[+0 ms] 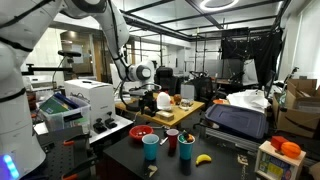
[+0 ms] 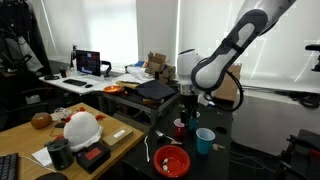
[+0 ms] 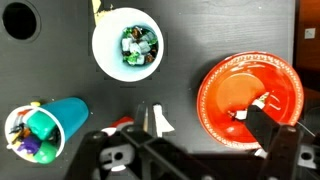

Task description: Put the sweets inside the blue cup.

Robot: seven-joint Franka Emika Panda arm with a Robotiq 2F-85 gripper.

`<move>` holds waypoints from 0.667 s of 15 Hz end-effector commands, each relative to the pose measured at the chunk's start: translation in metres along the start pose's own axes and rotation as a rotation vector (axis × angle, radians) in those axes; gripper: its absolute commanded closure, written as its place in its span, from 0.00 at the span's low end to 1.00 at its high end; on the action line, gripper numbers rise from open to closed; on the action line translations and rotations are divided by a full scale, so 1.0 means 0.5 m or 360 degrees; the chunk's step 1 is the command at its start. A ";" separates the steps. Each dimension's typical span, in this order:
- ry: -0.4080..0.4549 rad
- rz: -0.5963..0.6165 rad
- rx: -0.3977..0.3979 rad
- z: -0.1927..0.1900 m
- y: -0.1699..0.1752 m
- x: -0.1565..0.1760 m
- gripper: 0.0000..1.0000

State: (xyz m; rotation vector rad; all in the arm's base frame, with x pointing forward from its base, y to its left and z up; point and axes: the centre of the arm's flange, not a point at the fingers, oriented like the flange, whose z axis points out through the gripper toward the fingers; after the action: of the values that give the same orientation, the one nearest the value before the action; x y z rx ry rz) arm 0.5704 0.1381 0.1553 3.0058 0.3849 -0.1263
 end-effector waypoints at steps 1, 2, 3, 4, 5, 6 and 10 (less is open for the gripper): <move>0.0020 -0.0196 0.0044 0.004 -0.038 0.026 0.00; 0.0022 -0.0262 0.0050 0.007 -0.051 0.028 0.00; 0.0023 -0.0323 0.0054 0.012 -0.062 0.031 0.00; 0.0022 -0.0383 0.0064 0.018 -0.070 0.034 0.00; 0.0021 -0.0426 0.0067 0.022 -0.076 0.037 0.00; 0.0021 -0.0468 0.0073 0.028 -0.080 0.043 0.00; 0.0028 -0.0610 0.0075 0.049 -0.094 0.074 0.00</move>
State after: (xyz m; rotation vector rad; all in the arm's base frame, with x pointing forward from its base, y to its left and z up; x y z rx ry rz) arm 0.5757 0.1843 0.1303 2.9611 0.8637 -0.1537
